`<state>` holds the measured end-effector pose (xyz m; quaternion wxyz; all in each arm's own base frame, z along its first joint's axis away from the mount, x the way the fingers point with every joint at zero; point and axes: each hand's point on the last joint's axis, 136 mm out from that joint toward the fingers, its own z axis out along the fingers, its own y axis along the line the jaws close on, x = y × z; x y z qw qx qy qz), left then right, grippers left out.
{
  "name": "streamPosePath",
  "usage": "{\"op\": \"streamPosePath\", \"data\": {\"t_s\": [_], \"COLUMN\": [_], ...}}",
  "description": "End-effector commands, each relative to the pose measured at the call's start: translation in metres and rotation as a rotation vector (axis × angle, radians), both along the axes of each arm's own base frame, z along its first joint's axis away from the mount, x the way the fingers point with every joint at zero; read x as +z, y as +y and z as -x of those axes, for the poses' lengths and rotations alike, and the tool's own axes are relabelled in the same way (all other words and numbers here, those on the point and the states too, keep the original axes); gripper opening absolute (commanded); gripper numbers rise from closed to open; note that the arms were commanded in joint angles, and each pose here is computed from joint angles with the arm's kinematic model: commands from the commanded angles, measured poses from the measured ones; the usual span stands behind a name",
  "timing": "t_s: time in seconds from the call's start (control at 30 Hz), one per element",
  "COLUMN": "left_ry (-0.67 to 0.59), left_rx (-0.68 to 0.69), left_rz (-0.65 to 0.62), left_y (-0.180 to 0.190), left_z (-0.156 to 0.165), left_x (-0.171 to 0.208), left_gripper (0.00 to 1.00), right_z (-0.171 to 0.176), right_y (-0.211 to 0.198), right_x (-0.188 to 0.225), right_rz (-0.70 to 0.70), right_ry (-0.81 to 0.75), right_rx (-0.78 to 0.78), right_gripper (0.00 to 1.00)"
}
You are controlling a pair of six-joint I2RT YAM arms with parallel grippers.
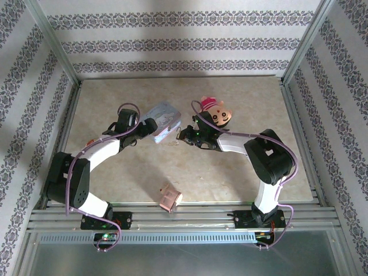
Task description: Unlock a padlock with a key
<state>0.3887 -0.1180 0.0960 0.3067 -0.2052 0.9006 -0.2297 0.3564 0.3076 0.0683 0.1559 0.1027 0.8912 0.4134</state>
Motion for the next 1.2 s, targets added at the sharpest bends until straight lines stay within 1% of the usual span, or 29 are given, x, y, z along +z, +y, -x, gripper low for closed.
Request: {"op": "streamPosePath", "data": {"t_s": [0.0, 0.03, 0.17, 0.3, 0.37, 0.43, 0.57, 0.73, 0.87, 0.97, 1.1, 1.17], "left_ry": [-0.026, -0.028, -0.017, -0.024, -0.025, -0.025, -0.021, -0.037, -0.07, -0.091, -0.098, -0.102], "left_rx": [-0.006, -0.012, -0.027, -0.038, -0.043, -0.054, -0.063, -0.085, -0.103, -0.118, -0.144, -0.153], "left_rz": [0.036, 0.038, 0.043, 0.05, 0.053, 0.056, 0.055, 0.074, 0.087, 0.092, 0.122, 0.137], "left_y": [0.0, 0.0, -0.001, 0.0, 0.0, -0.001, 0.001, 0.001, 0.001, 0.0, -0.003, -0.004], "left_z": [-0.015, -0.018, -0.027, -0.036, -0.041, -0.046, -0.055, -0.07, -0.084, -0.096, -0.111, -0.119], "left_x": [0.005, 0.004, 0.001, 0.001, 0.001, 0.0, -0.003, -0.001, 0.007, 0.011, 0.009, 0.009], "left_gripper": [0.87, 0.84, 0.82, 0.72, 0.72, 0.68, 0.67, 0.54, 0.53, 0.49, 0.49, 0.47], "right_z": [0.01, 0.013, 0.019, 0.028, 0.033, 0.037, 0.044, 0.054, 0.058, 0.06, 0.062, 0.063], "right_y": [-0.003, -0.003, -0.005, -0.007, -0.01, -0.013, -0.016, -0.016, -0.018, -0.018, -0.018, -0.019], "right_x": [0.01, 0.01, 0.01, 0.009, 0.008, 0.007, 0.006, 0.001, -0.004, -0.004, -0.004, -0.004], "right_rz": [0.015, 0.02, 0.027, 0.031, 0.042, 0.049, 0.038, 0.034, 0.043, 0.043, 0.044, 0.047], "right_ry": [-0.03, -0.027, -0.022, -0.007, -0.001, 0.007, 0.023, 0.051, 0.069, 0.073, 0.08, 0.082], "right_rx": [0.041, 0.045, 0.065, 0.095, 0.103, 0.107, 0.132, 0.17, 0.18, 0.185, 0.192, 0.192], "right_gripper": [0.0, 0.0, 0.0, 0.0, 0.0, 0.0, 0.0, 0.0, 0.0, 0.0, 0.0, 0.0]}}
